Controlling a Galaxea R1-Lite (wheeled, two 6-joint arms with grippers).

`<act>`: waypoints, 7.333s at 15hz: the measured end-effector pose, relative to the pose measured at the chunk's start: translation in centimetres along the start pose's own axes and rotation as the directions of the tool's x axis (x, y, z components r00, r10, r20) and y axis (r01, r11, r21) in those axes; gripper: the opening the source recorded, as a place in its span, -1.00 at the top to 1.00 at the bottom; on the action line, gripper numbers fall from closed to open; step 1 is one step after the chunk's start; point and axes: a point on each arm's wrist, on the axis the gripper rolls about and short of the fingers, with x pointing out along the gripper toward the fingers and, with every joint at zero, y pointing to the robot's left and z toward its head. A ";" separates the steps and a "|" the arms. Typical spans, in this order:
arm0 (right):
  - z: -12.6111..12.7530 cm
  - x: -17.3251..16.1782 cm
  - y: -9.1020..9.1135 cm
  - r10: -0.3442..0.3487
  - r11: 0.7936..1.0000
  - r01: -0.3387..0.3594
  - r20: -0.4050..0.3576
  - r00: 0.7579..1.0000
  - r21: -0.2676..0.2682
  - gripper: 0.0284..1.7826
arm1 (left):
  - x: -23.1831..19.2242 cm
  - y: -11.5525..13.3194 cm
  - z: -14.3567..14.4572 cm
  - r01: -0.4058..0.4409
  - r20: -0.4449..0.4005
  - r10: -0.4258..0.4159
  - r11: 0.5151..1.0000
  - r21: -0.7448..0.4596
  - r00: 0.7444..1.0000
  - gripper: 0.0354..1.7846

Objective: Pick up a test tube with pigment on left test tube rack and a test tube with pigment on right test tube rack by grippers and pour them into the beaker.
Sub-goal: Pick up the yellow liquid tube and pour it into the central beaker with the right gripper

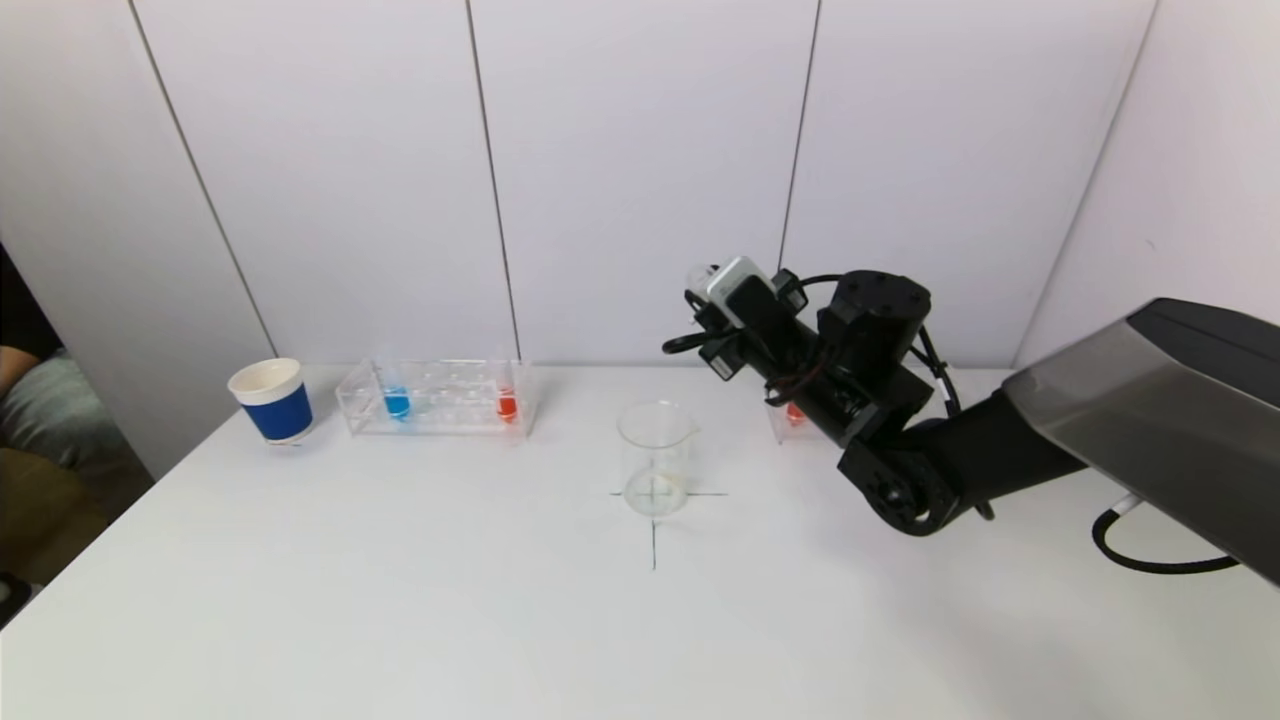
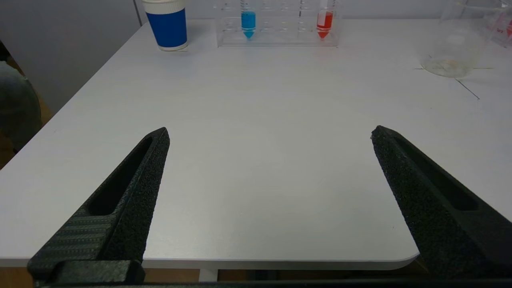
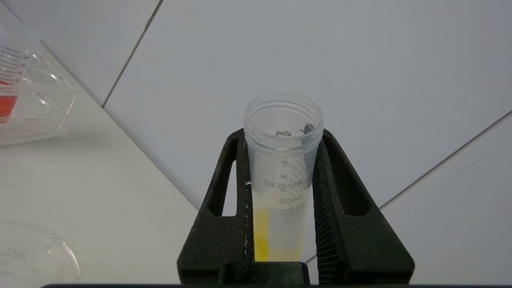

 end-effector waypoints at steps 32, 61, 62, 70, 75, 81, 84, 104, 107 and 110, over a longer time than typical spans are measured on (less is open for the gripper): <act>-2.5 -1.3 1.4 0.286 0.895 -0.207 0.151 0.946 -0.396 0.48 | 0.0 0.0 0.0 0.000 0.000 0.000 1.000 0.000 1.000 -0.98; -3.8 -2.1 2.3 0.392 0.739 -0.201 0.168 0.905 -0.642 0.48 | 0.0 0.0 0.0 0.000 0.000 0.000 1.000 0.000 1.000 -0.98; -3.9 -2.1 2.4 0.398 0.728 -0.207 0.159 0.903 -0.653 0.48 | 0.0 0.0 0.0 0.000 0.000 0.000 1.000 0.000 1.000 -0.98; -4.3 -2.1 2.5 0.415 0.662 -0.211 0.117 0.902 -0.719 0.48 | 0.0 0.0 0.0 -0.001 0.000 0.001 1.000 0.000 1.000 -0.98; -4.5 -2.0 2.3 0.415 0.646 -0.216 0.099 0.905 -0.732 0.48 | 0.0 0.0 0.0 0.000 0.000 0.000 1.000 0.000 1.000 -0.98; -4.5 -1.8 1.9 0.422 0.623 -0.225 0.079 0.903 -0.749 0.48 | 0.0 0.0 0.0 0.000 0.001 0.000 1.000 0.000 1.000 -0.98; -4.5 -1.5 1.8 0.422 0.614 -0.222 0.077 0.903 -0.758 0.48 | 0.0 0.0 0.0 -0.001 0.000 0.001 1.000 0.000 1.000 -0.98; -3.4 -1.1 1.3 0.452 0.505 -0.242 0.015 0.892 -0.829 0.48 | 0.0 0.0 0.0 0.000 0.001 0.000 1.000 0.000 1.000 -0.98; -3.0 -1.1 1.1 0.448 0.484 -0.235 0.009 0.894 -0.843 0.48 | 0.0 0.0 0.0 0.000 0.000 0.000 1.000 0.000 1.000 -0.98; -2.7 -1.2 1.0 0.454 0.454 -0.243 -0.012 0.891 -0.857 0.48 | 0.0 0.0 0.0 0.000 0.000 0.000 1.000 0.000 1.000 -0.98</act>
